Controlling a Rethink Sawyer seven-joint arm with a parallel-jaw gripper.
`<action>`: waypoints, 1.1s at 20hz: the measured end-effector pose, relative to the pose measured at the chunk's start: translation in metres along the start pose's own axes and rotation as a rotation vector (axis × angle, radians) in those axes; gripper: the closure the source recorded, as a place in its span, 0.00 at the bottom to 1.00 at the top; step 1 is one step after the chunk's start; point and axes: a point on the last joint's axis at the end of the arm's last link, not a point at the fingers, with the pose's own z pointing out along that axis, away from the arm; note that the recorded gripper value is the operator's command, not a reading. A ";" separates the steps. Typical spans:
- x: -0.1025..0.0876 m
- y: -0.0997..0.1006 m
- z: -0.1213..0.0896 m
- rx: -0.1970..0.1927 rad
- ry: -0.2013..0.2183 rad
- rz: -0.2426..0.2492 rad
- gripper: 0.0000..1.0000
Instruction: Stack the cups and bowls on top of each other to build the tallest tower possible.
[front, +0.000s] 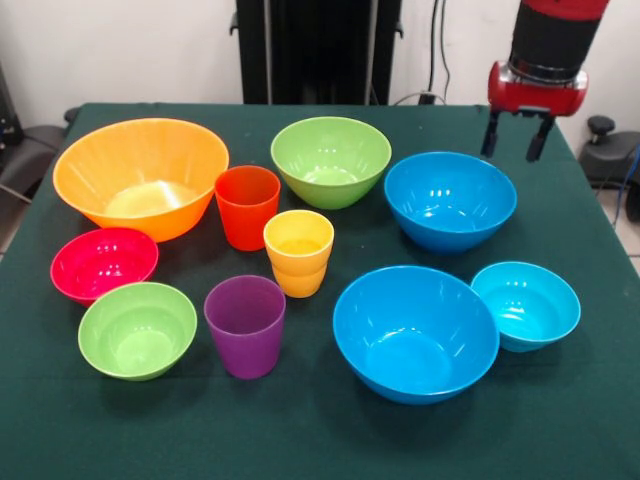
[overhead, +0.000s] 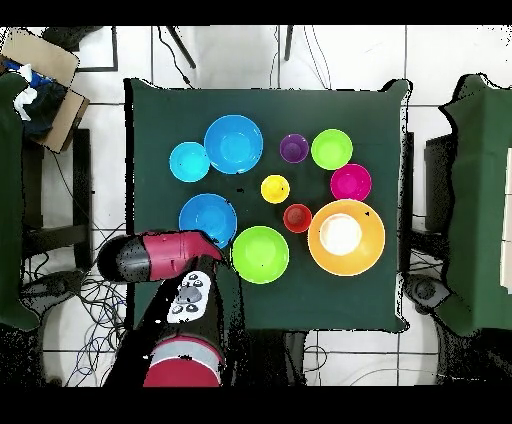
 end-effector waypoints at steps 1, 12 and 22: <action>-0.001 0.000 -0.003 -0.001 -0.001 0.002 0.00; 0.000 -0.009 0.012 0.003 0.030 0.021 0.00; 0.008 -0.015 0.034 0.015 0.069 0.028 0.00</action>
